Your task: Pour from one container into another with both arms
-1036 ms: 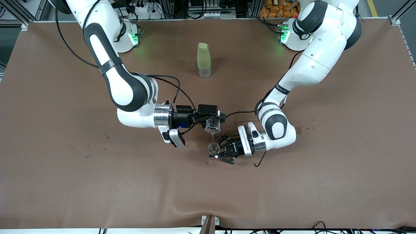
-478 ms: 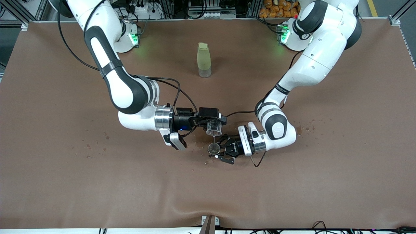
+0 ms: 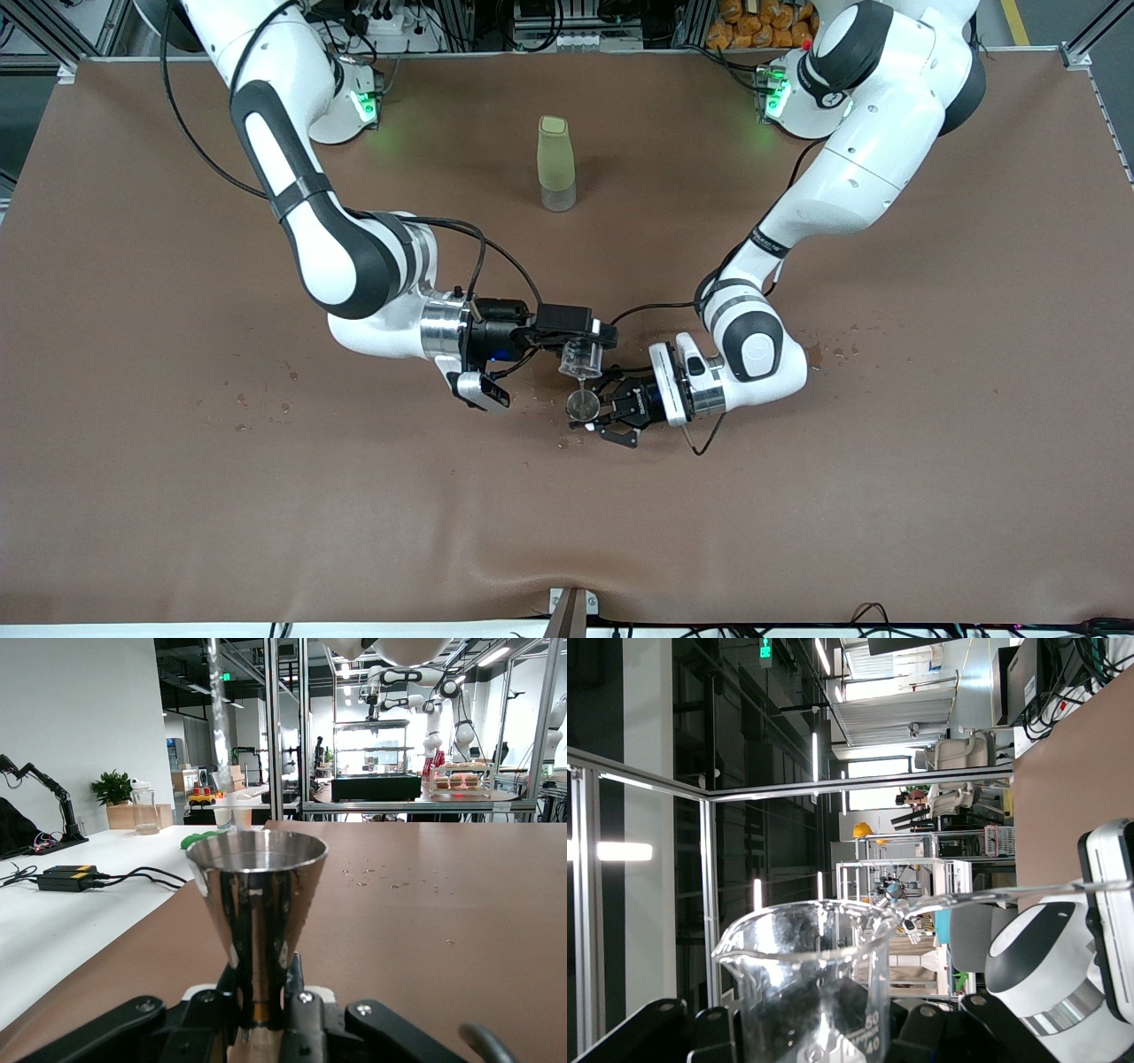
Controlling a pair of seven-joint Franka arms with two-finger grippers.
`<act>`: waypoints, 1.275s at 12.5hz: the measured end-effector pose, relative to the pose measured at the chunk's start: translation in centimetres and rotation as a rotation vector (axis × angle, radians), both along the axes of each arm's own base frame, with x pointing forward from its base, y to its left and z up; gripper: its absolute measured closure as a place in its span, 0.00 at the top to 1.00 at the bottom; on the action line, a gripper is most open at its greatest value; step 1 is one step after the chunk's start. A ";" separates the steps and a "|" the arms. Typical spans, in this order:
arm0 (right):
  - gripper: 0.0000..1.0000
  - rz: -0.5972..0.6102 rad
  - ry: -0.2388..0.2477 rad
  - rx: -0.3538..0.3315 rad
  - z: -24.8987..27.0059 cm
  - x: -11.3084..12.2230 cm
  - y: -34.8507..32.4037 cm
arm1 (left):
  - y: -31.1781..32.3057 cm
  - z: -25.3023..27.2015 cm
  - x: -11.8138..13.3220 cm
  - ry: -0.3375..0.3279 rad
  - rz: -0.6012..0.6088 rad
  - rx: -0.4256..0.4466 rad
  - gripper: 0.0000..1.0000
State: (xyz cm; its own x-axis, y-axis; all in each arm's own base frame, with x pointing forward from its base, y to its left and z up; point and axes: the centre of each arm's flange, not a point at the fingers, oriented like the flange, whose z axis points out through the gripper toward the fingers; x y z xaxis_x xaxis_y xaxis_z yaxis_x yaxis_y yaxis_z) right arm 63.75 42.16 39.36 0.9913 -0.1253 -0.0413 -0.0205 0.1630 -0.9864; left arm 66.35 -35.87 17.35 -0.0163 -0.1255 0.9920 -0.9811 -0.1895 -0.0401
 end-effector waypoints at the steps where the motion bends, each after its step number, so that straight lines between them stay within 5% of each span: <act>1: 0.15 0.000 0.014 0.005 0.0 0.0 0.0 | 0.0 0.0 0.0 0.000 0.000 0.000 0.21; 16: 0.15 0.001 0.128 0.095 0.0 -0.3 0.7 | -0.1 -0.1 -0.1 0.012 -0.002 -0.001 0.21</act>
State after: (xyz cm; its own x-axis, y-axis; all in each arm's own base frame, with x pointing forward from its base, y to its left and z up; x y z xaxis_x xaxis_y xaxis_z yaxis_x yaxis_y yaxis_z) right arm 63.47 42.91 39.35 0.9773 -0.1137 -0.1785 -0.1449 0.2551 -0.9560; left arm 66.22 -35.98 17.23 -0.0046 -0.1247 0.9922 -0.9819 -0.1872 -0.0281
